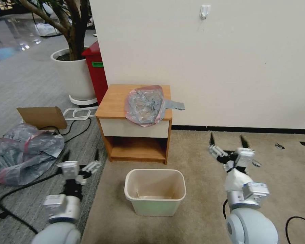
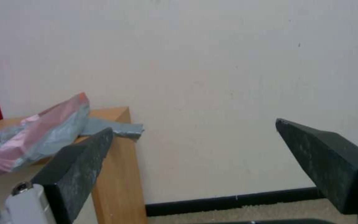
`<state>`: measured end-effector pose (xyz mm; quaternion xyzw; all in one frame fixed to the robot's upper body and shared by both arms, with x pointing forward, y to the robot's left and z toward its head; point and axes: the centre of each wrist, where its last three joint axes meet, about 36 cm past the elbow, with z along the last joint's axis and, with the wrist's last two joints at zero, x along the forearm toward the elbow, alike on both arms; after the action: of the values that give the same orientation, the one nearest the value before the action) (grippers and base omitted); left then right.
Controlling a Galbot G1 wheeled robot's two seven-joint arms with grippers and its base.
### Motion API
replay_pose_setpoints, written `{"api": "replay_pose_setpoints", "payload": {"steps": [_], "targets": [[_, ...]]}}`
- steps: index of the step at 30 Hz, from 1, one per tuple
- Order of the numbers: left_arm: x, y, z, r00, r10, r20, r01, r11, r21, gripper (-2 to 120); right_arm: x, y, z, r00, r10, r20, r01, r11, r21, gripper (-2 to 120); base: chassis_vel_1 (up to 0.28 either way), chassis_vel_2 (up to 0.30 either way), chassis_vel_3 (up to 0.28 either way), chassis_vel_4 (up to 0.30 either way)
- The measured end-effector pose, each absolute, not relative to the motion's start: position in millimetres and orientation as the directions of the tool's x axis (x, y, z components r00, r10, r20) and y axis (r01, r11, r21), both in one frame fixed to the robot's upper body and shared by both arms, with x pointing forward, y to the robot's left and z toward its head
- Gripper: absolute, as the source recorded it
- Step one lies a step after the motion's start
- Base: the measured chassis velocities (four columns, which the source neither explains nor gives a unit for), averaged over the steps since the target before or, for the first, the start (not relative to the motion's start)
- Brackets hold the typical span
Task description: Pick up the garbage bag from the table and place it over the trash can.
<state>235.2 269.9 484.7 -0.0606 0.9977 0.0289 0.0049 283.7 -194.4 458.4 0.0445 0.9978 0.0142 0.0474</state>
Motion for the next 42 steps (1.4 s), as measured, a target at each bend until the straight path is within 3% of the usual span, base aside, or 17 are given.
{"api": "replay_pose_setpoints", "payload": {"steps": [3,10,17,19,20,23,24,25,28,32,42], "targets": [[220,272,514,-0.991,-0.130,-0.022,-0.131,0.990,0.054,100,282,-192,454,-0.993,0.084,-0.077,0.081,0.996,0.041,100,0.000,0.000,0.000,0.000],[208,276,513,-0.987,-0.158,0.029,-0.156,0.985,0.076,100,283,-194,450,-0.994,0.086,-0.064,0.081,0.994,0.073,100,0.000,0.000,0.000,0.000],[205,277,511,-0.987,-0.160,0.028,-0.157,0.984,0.079,100,320,-199,449,-0.999,0.052,-0.006,0.047,0.941,0.335,100,0.000,0.000,0.000,0.000],[200,278,508,-0.985,-0.165,0.048,-0.161,0.984,0.082,100,352,-198,449,-0.999,-0.024,0.033,-0.001,0.824,0.566,100,0.000,0.000,0.000,0.000],[200,278,508,-0.985,-0.165,0.048,-0.161,0.984,0.082,100,352,-198,449,-0.999,-0.024,0.033,-0.001,0.824,0.566,100,0.000,0.000,0.000,0.000],[194,279,506,-0.983,-0.172,0.056,-0.167,0.982,0.085,100,399,-196,437,-0.987,-0.147,0.059,-0.037,0.575,0.817,100,0.000,0.000,0.000,0.000],[194,279,506,-0.983,-0.172,0.056,-0.167,0.982,0.085,100,399,-196,437,-0.987,-0.147,0.059,-0.037,0.575,0.817,100,0.000,0.000,0.000,0.000],[193,280,505,-0.983,-0.174,0.059,-0.168,0.982,0.089,100,420,-196,432,-0.981,-0.186,0.047,-0.045,0.464,0.885,100,0.000,0.000,0.000,0.000],[190,282,504,-0.982,-0.179,0.064,-0.172,0.980,0.097,100,454,-196,430,-0.974,-0.228,0.009,-0.062,0.303,0.951,100,0.000,0.000,0.000,0.000],[188,282,503,-0.981,-0.181,0.072,-0.174,0.980,0.100,100,494,-193,427,-0.974,-0.226,0.000,-0.056,0.241,0.969,100,0.000,0.000,0.000,0.000],[188,280,502,-0.982,-0.176,0.073,-0.168,0.981,0.096,100,557,-190,408,-0.983,-0.179,0.039,0.000,0.214,0.977,100,0.000,0.000,0.000,0.000]]}}
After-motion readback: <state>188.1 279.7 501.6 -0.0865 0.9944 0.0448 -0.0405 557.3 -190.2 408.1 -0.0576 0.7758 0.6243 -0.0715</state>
